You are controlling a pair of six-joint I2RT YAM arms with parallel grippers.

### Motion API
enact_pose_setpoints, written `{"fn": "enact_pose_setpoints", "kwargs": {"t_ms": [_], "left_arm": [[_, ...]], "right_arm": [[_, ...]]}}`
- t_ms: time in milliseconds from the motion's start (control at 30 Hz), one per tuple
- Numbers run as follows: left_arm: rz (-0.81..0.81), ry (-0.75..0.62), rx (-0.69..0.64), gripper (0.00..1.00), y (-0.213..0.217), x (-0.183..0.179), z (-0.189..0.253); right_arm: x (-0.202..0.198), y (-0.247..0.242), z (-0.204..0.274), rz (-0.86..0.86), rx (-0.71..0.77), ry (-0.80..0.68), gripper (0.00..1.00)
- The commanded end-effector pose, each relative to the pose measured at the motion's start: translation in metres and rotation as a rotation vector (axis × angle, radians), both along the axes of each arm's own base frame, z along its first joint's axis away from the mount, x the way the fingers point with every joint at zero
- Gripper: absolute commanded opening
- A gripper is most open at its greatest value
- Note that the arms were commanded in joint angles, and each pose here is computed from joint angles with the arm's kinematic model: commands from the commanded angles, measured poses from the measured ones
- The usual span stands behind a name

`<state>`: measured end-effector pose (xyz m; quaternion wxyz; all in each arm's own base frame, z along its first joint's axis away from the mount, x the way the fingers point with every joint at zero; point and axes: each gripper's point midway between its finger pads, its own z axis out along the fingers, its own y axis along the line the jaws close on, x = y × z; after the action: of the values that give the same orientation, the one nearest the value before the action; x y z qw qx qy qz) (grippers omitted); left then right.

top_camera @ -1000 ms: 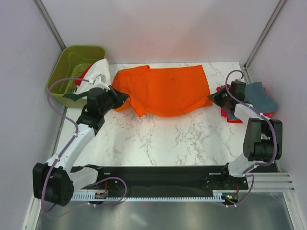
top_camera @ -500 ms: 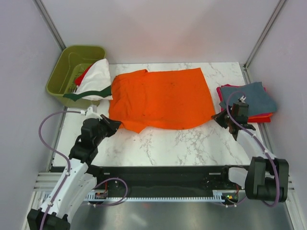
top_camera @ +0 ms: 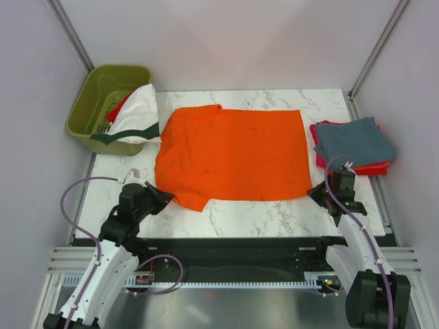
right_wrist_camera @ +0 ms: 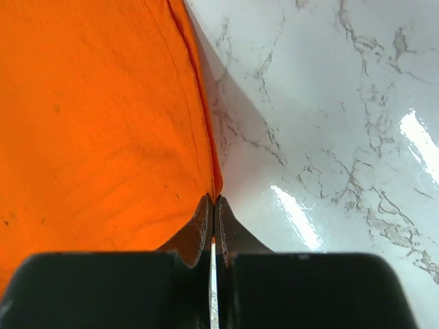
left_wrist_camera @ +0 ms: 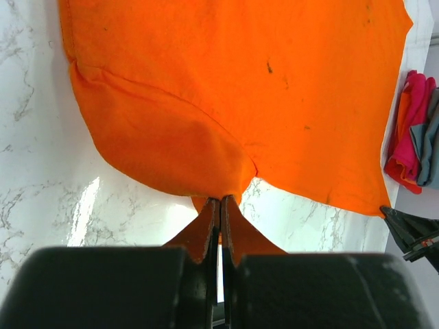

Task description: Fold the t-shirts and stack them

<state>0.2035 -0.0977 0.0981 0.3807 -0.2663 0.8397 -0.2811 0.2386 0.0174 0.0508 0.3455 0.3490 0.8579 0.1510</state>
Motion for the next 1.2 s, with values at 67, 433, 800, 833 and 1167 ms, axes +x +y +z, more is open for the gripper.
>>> {"fn": "enact_pose_setpoints", "kwargs": {"t_ms": [67,433,800,833,1167], "left_arm": [[0.031,-0.016,-0.049,0.02,-0.003,0.006,0.025],[0.101,-0.065,0.032,0.02,0.005,0.055,0.077],[0.119,-0.095,0.102,0.02,0.003,0.111,0.097],[0.126,-0.104,0.109,0.02,0.004,0.116,0.099],[0.131,-0.091,0.180,0.02,0.001,0.160,0.103]], "right_arm": [[0.010,-0.010,0.012,-0.015,-0.048,-0.019,0.00],[0.059,-0.016,0.039,-0.025,-0.054,-0.034,0.00],[0.111,-0.021,0.055,-0.055,-0.031,-0.055,0.00],[0.117,-0.022,0.055,-0.057,-0.029,-0.055,0.00],[0.142,-0.022,0.047,-0.074,-0.017,-0.035,0.00]]}}
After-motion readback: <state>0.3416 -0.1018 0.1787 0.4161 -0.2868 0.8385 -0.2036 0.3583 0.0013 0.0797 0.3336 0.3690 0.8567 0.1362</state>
